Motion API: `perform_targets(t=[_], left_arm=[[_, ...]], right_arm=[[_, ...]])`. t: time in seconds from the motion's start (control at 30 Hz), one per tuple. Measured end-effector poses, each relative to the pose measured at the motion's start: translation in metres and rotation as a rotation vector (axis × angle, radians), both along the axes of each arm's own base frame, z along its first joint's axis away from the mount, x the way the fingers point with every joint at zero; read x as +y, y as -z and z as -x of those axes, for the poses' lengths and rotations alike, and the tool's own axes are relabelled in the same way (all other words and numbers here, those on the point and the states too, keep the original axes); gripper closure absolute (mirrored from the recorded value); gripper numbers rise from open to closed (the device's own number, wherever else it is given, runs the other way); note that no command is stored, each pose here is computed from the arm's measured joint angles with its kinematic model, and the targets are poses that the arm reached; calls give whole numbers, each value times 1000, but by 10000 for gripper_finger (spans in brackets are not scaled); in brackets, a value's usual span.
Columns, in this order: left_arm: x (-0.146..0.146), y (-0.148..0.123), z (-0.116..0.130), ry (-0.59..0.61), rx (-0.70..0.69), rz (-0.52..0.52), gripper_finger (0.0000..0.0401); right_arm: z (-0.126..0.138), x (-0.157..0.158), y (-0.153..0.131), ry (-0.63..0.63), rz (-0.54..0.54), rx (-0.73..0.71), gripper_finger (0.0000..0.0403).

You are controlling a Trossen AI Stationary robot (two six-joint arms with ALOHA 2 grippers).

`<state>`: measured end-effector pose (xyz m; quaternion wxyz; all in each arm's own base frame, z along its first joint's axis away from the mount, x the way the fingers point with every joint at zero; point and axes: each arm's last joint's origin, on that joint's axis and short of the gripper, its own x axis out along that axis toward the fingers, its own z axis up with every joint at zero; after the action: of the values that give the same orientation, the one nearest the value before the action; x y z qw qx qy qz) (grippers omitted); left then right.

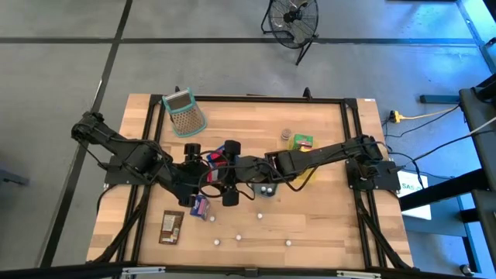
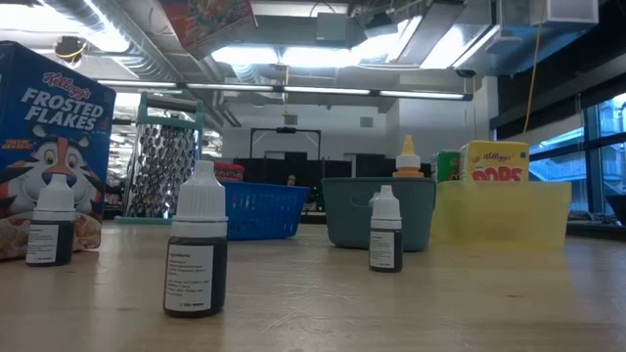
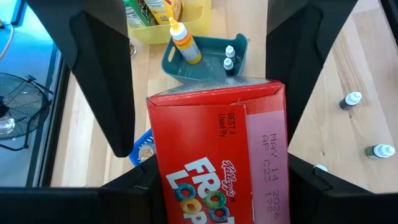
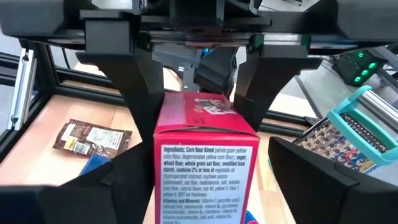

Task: Pick & Place Kitchen Items
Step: Put the red cereal box into the yellow bin

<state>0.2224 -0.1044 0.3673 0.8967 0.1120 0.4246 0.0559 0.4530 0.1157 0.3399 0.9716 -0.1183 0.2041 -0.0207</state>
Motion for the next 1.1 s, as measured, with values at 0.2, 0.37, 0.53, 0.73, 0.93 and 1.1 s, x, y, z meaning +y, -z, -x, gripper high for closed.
perform_targets(t=[0.2, 0.37, 0.53, 0.73, 0.93, 1.1], left_arm=[[0, 0, 0, 0, 0, 0, 203], [0, 0, 0, 2, 0, 2, 203], [0, 0, 0, -4, -2, 6, 203], [0, 0, 0, -5, -1, 5, 203], [0, 0, 0, -5, -1, 5, 203], [0, 0, 0, -4, -3, 0, 203]], right_arm=[[2, 6, 0, -15, 6, 5, 125], [3, 9, 0, -20, 10, 4, 147], [2, 8, 0, -19, 10, 3, 174], [3, 8, 0, -20, 11, 3, 206], [3, 8, 0, -24, 11, 4, 217], [3, 8, 0, -24, 11, 4, 218]])
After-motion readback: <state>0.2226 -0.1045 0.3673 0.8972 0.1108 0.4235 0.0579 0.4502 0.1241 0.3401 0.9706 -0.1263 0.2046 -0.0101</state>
